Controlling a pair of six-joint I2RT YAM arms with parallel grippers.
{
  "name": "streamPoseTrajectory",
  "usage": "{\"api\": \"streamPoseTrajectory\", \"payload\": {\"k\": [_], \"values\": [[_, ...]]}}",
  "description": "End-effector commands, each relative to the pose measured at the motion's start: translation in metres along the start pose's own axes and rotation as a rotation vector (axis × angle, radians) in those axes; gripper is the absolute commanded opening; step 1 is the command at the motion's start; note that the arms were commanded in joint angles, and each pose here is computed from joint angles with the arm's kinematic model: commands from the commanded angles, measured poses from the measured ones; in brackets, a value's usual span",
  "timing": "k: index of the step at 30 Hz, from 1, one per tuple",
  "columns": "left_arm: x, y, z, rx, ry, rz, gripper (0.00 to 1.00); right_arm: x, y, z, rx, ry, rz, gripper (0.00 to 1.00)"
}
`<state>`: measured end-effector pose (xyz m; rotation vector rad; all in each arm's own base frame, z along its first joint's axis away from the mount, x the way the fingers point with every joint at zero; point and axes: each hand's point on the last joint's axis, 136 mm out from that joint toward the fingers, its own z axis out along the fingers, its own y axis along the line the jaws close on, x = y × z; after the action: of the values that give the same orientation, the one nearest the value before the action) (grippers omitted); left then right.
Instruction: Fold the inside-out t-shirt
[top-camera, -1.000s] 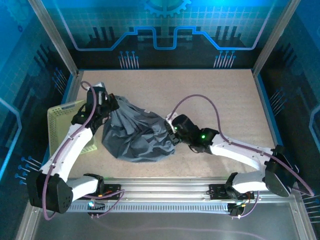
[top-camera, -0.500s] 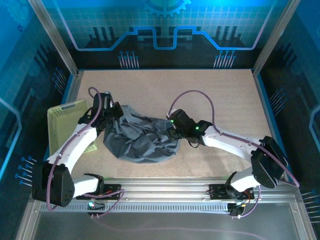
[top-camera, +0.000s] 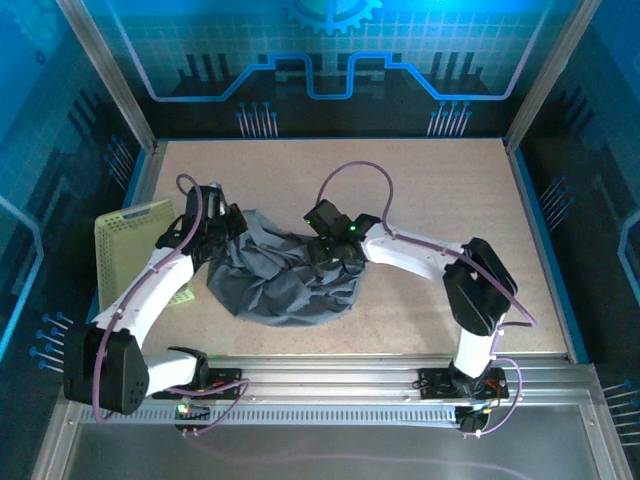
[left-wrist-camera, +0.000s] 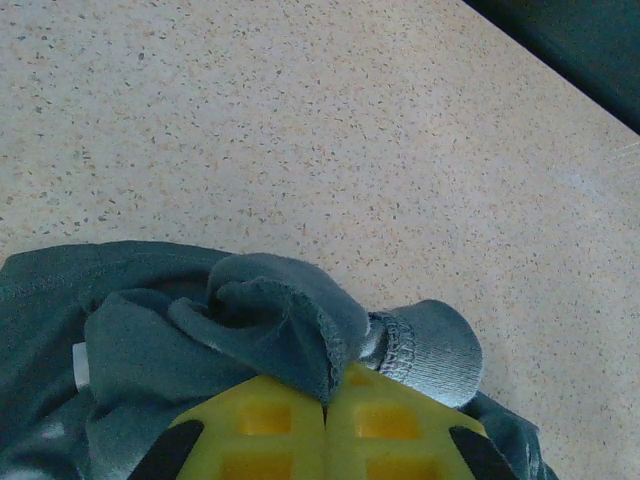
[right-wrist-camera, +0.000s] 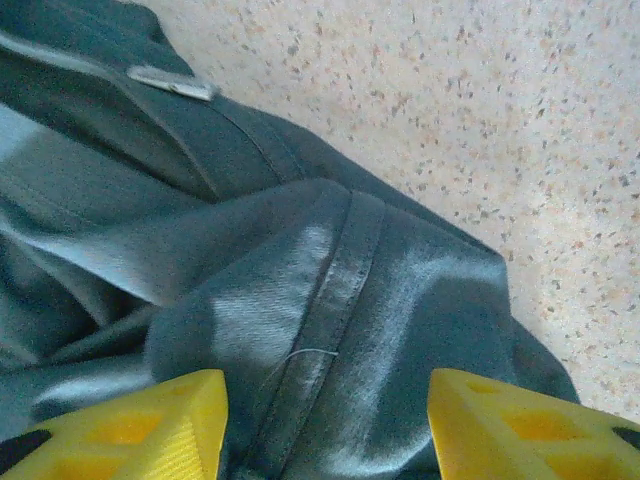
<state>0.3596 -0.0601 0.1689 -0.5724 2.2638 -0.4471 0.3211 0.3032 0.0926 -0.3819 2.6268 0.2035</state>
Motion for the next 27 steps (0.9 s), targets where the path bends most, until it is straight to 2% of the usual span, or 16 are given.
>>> {"api": "streamPoseTrajectory", "payload": {"k": [1,10,13,17,19,21,24,27], "values": [[-0.006,-0.005,-0.007,0.035,-0.026,0.01,0.0,0.007,0.001,0.004,0.027,0.042,0.036,0.54],[-0.004,-0.003,-0.007,0.034,-0.028,0.005,0.0,0.018,0.004,0.023,0.005,0.084,0.031,0.44],[-0.004,-0.003,-0.007,0.035,-0.027,0.004,0.0,0.018,0.001,0.027,0.011,0.094,0.036,0.38],[-0.006,-0.005,-0.01,0.038,-0.031,0.007,0.0,0.015,-0.006,0.022,0.03,0.074,0.031,0.16],[-0.007,-0.004,-0.011,0.033,-0.036,0.015,0.0,0.011,-0.01,0.01,0.049,0.054,0.011,0.06],[-0.011,-0.006,-0.015,0.031,-0.047,0.031,0.0,0.003,-0.017,-0.01,0.091,0.013,-0.02,0.0],[-0.028,-0.008,-0.03,0.011,-0.098,0.07,0.0,-0.01,-0.037,-0.055,0.145,-0.095,-0.037,0.0],[-0.053,-0.014,-0.054,0.047,-0.187,0.036,0.0,-0.023,-0.054,-0.108,0.15,-0.24,-0.083,0.0]]}}
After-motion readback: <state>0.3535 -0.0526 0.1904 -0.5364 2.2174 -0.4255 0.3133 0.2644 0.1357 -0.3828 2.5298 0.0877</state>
